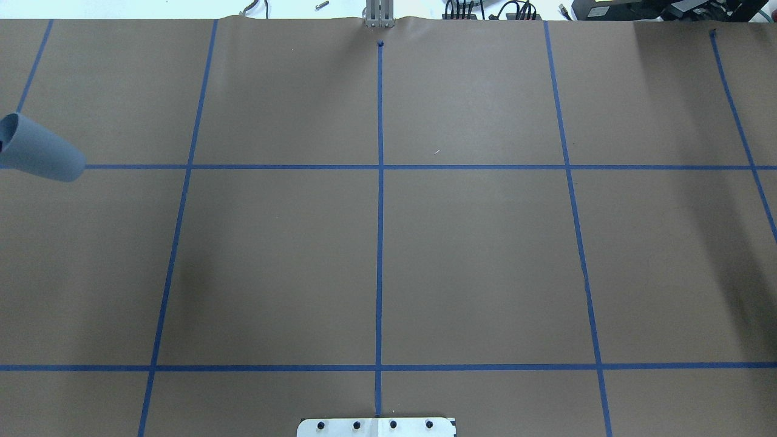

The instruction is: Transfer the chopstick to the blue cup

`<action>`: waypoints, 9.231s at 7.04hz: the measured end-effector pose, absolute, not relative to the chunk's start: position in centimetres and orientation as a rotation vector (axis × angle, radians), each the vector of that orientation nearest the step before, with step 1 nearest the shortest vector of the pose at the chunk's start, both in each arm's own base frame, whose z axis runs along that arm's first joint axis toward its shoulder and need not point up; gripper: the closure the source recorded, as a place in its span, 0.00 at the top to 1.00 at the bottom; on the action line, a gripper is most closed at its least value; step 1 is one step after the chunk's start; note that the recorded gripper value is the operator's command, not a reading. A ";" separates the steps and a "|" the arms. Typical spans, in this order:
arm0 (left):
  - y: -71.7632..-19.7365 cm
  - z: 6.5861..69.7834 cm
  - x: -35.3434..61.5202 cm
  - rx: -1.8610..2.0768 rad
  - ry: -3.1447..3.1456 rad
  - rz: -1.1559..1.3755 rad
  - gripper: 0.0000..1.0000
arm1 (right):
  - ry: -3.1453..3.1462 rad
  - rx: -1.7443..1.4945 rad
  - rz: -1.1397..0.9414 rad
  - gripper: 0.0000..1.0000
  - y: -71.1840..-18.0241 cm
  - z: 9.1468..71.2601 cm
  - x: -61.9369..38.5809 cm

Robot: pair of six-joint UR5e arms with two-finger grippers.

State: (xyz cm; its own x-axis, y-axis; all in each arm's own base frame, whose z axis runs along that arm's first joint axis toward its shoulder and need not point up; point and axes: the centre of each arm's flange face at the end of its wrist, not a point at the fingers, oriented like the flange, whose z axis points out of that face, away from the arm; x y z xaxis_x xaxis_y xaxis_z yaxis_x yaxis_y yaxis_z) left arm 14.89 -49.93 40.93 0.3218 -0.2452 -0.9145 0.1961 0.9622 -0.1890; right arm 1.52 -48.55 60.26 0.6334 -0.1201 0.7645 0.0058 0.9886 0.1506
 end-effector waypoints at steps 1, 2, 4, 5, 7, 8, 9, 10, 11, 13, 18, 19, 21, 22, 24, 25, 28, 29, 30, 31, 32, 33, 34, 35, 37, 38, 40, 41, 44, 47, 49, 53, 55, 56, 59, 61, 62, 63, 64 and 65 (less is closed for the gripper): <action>-50.7 35.4 20.6 -0.052 1.200 -0.320 0.00 | -0.882 0.140 -0.074 1.00 -48.7 60.2 1.5; -51.6 29.4 26.4 -0.051 1.163 -0.349 0.00 | -0.881 0.141 -0.075 1.00 -48.7 60.1 1.4; -51.1 18.4 37.3 0.009 1.017 -0.374 0.00 | -0.880 0.142 -0.077 1.00 -48.8 60.1 1.4; -51.0 15.5 41.4 0.033 0.975 -0.366 0.00 | -0.880 0.143 -0.079 1.00 -48.9 60.0 1.3; -53.2 12.3 47.6 0.062 0.909 -0.347 0.00 | -0.881 0.145 -0.081 1.00 -49.0 59.8 1.2; -53.0 12.3 49.7 0.084 0.879 -0.318 0.00 | -0.882 0.147 -0.082 1.00 -49.1 59.7 1.2; -52.1 12.6 51.7 0.087 0.860 -0.289 0.00 | -0.882 0.149 -0.083 1.00 -49.1 59.6 1.2; -51.0 13.0 53.4 0.079 0.848 -0.264 0.00 | -0.883 0.150 -0.083 1.00 -49.1 59.5 1.2; -49.9 13.5 54.9 0.066 0.837 -0.242 0.00 | -0.883 0.151 -0.083 1.00 -49.1 59.5 1.2; -48.8 14.2 56.9 0.058 0.840 -0.214 0.00 | -0.884 0.150 -0.084 1.00 -49.1 59.5 1.1; -48.3 13.8 57.8 0.073 0.883 -0.193 0.98 | -0.884 0.146 -0.084 1.00 -49.1 59.6 1.0; -48.2 13.3 57.4 0.079 0.893 -0.193 0.98 | -0.884 0.145 -0.084 1.00 -49.1 59.6 0.9; -48.0 12.0 56.2 0.093 0.916 -0.194 0.98 | -0.883 0.143 -0.084 1.00 -49.1 59.6 0.9; -48.0 11.6 55.3 0.100 0.929 -0.197 0.98 | -0.882 0.142 -0.084 1.00 -49.1 59.7 0.8; -47.4 12.1 53.3 0.109 0.950 -0.206 0.98 | -0.817 0.159 -0.058 1.00 -49.4 59.5 1.4; -47.3 12.7 52.4 0.109 0.953 -0.215 0.98 | -0.764 0.177 -0.035 1.00 -49.2 59.6 2.6; -48.7 15.2 50.5 0.112 0.935 -0.249 0.98 | -0.717 0.156 0.042 1.00 -43.7 64.0 8.4; -48.9 15.6 50.2 0.113 0.930 -0.253 0.98 | -0.718 0.118 0.102 1.00 -41.2 65.3 8.8; -49.0 16.0 50.2 0.114 0.925 -0.252 0.98 | -0.723 0.072 0.217 1.00 -39.5 65.6 8.9; -49.0 16.3 50.2 0.115 0.922 -0.250 0.98 | -0.728 0.042 0.318 1.00 -37.8 65.5 8.9; -49.0 16.4 50.1 0.115 0.919 -0.249 0.98 | -0.733 0.032 0.389 1.00 -35.9 65.8 8.8; -49.0 16.6 50.1 0.115 0.917 -0.250 0.98 | -0.744 0.042 0.472 1.00 -34.3 65.9 8.7; -49.0 16.8 50.1 0.114 0.914 -0.251 0.98 | -0.752 0.058 0.544 0.98 -33.4 65.9 8.8; -49.0 16.9 50.1 0.113 0.913 -0.252 0.98 | -0.744 0.064 0.582 0.98 -32.7 66.2 8.8; -49.0 17.0 50.1 0.110 0.912 -0.256 0.98 | -0.698 0.072 0.618 0.98 -31.9 66.8 9.1; -49.0 17.1 50.2 0.109 0.911 -0.257 0.98 | -0.683 0.078 0.616 0.98 -32.1 66.7 8.9; -49.0 17.1 50.3 0.108 0.910 -0.258 0.98 | -0.683 0.076 0.615 0.98 -32.9 65.6 7.7; -49.0 17.2 50.3 0.108 0.909 -0.258 0.98 | -0.680 0.067 0.626 0.98 -33.4 64.8 6.5; -49.0 17.6 50.3 0.105 0.904 -0.258 0.98 | -0.656 0.053 0.634 0.89 -33.6 64.6 5.3; -48.9 17.6 50.3 0.105 0.904 -0.258 0.98 | -0.633 0.031 0.621 0.51 -33.0 65.6 4.7; -48.9 17.6 50.3 0.105 0.905 -0.259 0.98 | -0.616 0.035 0.622 0.25 -33.0 65.8 4.8; -48.9 17.6 50.3 0.105 0.904 -0.260 0.98 | -0.614 0.038 0.624 0.00 -33.1 65.8 4.8; -48.9 17.7 50.3 0.103 0.903 -0.259 0.98 | -0.618 0.049 0.629 0.00 -33.3 65.3 5.1; -48.9 17.7 50.4 0.103 0.902 -0.259 0.98 | -0.624 0.060 0.640 0.00 -33.3 65.0 5.6; -48.8 17.7 50.6 0.100 0.901 -0.258 0.98 | -0.658 0.068 0.664 0.00 -31.5 62.3 6.7; -48.8 17.9 50.7 0.099 0.899 -0.259 0.98 | -0.680 0.044 0.668 0.00 -30.5 59.3 8.0; -48.8 17.9 50.8 0.098 0.898 -0.259 0.98 | -0.674 0.047 0.666 0.00 -30.3 58.6 9.3; -48.8 17.9 50.8 0.097 0.898 -0.258 0.98 | -0.667 0.048 0.664 0.00 -30.2 57.6 10.3; -48.8 17.9 50.9 0.097 0.898 -0.258 0.98 | -0.660 0.049 0.664 0.00 -29.8 56.5 11.2; -48.7 17.9 50.9 0.096 0.898 -0.258 0.98 | -0.653 0.052 0.664 0.00 -29.2 55.1 12.1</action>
